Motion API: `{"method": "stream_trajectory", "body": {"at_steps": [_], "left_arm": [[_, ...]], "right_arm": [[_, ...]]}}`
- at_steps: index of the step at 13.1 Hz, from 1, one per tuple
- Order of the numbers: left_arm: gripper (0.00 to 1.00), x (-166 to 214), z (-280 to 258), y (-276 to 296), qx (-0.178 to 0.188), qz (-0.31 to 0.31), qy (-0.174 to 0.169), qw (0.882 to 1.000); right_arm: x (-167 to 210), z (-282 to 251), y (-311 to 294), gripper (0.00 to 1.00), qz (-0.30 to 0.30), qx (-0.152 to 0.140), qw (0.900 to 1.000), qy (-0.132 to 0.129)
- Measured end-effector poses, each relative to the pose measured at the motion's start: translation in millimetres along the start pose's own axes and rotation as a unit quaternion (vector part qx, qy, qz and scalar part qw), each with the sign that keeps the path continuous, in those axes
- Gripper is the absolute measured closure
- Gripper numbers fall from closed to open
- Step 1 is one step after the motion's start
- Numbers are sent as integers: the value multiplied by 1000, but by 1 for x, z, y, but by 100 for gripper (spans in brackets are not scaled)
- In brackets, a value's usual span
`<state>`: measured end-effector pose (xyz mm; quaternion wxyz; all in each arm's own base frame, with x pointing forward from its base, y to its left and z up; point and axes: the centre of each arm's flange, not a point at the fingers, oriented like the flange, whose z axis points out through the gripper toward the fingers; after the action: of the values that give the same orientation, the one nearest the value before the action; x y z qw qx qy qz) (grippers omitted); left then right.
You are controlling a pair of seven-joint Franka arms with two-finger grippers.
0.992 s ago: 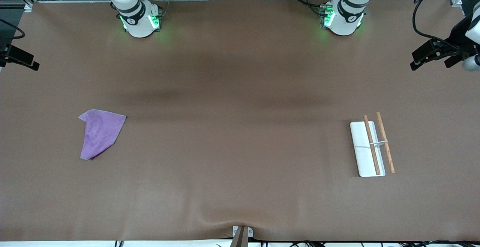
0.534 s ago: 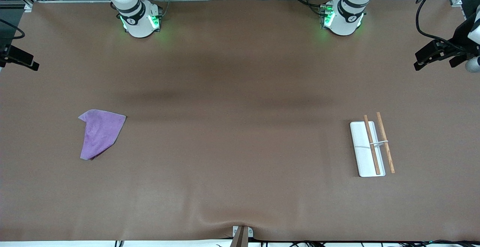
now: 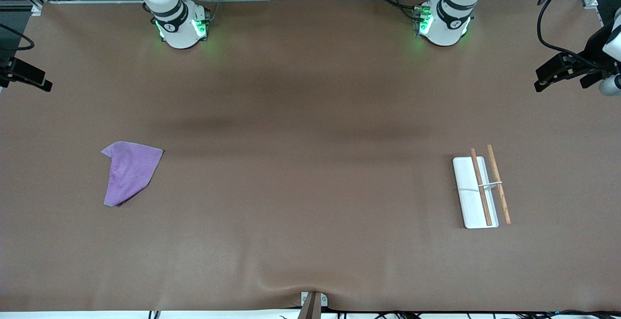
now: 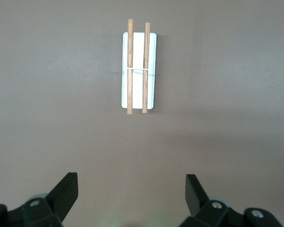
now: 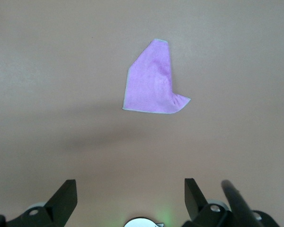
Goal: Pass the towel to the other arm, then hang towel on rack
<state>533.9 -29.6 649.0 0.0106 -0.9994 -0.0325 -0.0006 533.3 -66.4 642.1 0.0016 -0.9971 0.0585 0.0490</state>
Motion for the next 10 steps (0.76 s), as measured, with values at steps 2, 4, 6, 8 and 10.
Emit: {"method": "stream_trajectory", "body": {"at_steps": [2,4,6,8,10], "left_arm": [[0,0,0,0,0,0,0,1000],[0,0,0,0,0,1,0,1000],[0,0,0,0,0,1,0,1000],[0,0,1,0,0,1,-1,1000],[0,0,1,0,0,1,-2,1000]], "right_arm": [[0,1,3,0,3,0,1000,-1],[4,7,9,0,9,1,1000,-8],[9,16,19,0,17,1,1000,-16],[14,24,24,0,22,2,999,-24],[21,35,25,0,23,2,999,-35]]}}
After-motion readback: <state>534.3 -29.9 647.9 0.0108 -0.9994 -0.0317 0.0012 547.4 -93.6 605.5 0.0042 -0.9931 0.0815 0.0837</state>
